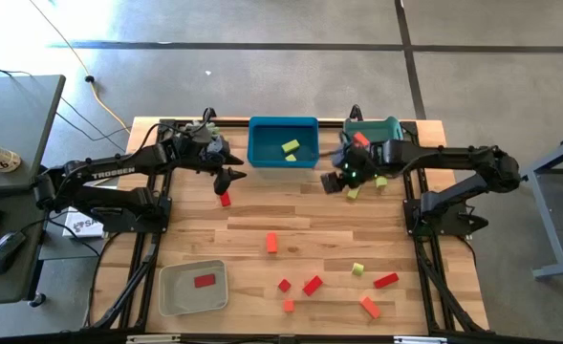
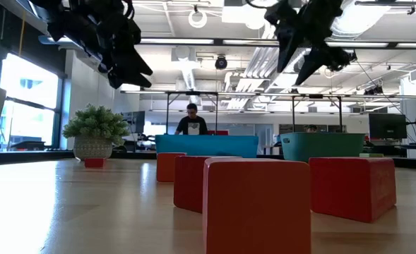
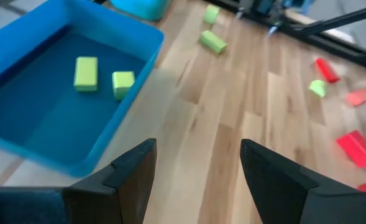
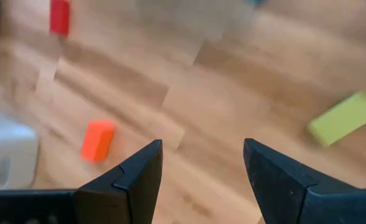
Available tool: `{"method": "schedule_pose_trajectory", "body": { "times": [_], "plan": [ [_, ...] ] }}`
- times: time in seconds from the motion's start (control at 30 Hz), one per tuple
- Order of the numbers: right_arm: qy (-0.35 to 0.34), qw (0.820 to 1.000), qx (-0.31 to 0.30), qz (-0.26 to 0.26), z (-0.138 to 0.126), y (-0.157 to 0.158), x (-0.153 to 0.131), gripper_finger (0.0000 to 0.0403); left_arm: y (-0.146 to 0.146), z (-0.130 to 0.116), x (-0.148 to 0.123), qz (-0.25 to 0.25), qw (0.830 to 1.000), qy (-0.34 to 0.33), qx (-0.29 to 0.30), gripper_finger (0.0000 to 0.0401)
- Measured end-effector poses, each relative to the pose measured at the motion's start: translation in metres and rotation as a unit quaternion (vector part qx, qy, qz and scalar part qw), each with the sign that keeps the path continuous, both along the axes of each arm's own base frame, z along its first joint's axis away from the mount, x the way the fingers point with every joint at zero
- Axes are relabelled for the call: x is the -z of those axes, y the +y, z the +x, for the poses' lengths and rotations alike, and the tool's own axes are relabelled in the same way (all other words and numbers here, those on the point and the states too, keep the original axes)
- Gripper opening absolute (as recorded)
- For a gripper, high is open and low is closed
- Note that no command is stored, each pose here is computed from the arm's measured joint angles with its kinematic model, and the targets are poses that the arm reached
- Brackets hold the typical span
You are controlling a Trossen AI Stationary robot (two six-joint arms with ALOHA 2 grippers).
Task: Sort & place blocks by color
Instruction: Put the green block into the blue bin
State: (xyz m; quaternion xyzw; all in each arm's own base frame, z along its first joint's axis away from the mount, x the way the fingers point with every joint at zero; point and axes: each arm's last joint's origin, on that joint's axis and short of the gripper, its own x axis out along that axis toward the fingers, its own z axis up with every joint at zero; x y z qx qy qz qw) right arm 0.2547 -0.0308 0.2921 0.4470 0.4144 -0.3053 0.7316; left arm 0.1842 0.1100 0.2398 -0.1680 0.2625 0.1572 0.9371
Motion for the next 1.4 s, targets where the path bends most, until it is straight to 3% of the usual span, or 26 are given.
{"method": "schedule_pose_trajectory", "body": {
  "times": [0.23,0.57,0.77,0.93,1.17,1.4],
  "plan": [
    [-0.002,0.998,-0.042,0.038,0.002,0.041,0.000,0.0210,0.000,-0.002,0.003,-0.047,0.998,0.006,-0.051,0.0223],
    [0.012,0.990,0.007,0.138,-0.006,0.094,0.000,0.0210,0.001,-0.002,0.003,-0.067,0.994,0.002,-0.090,0.0223],
    [0.040,0.988,0.058,0.139,-0.020,0.119,0.003,0.0210,0.001,-0.002,0.003,-0.091,0.990,-0.005,-0.107,0.0223],
    [0.079,0.985,0.105,0.111,-0.038,0.135,0.007,0.0210,0.001,-0.002,0.003,-0.094,0.990,-0.006,-0.109,0.0223],
    [0.133,0.977,0.135,0.096,-0.059,0.151,0.011,0.0210,0.001,-0.002,0.003,-0.103,0.988,-0.009,-0.115,0.0223],
    [0.127,0.973,0.172,0.091,-0.066,0.161,0.012,0.0210,0.001,-0.002,0.003,-0.103,0.988,-0.009,-0.115,0.0223]
  ]
}}
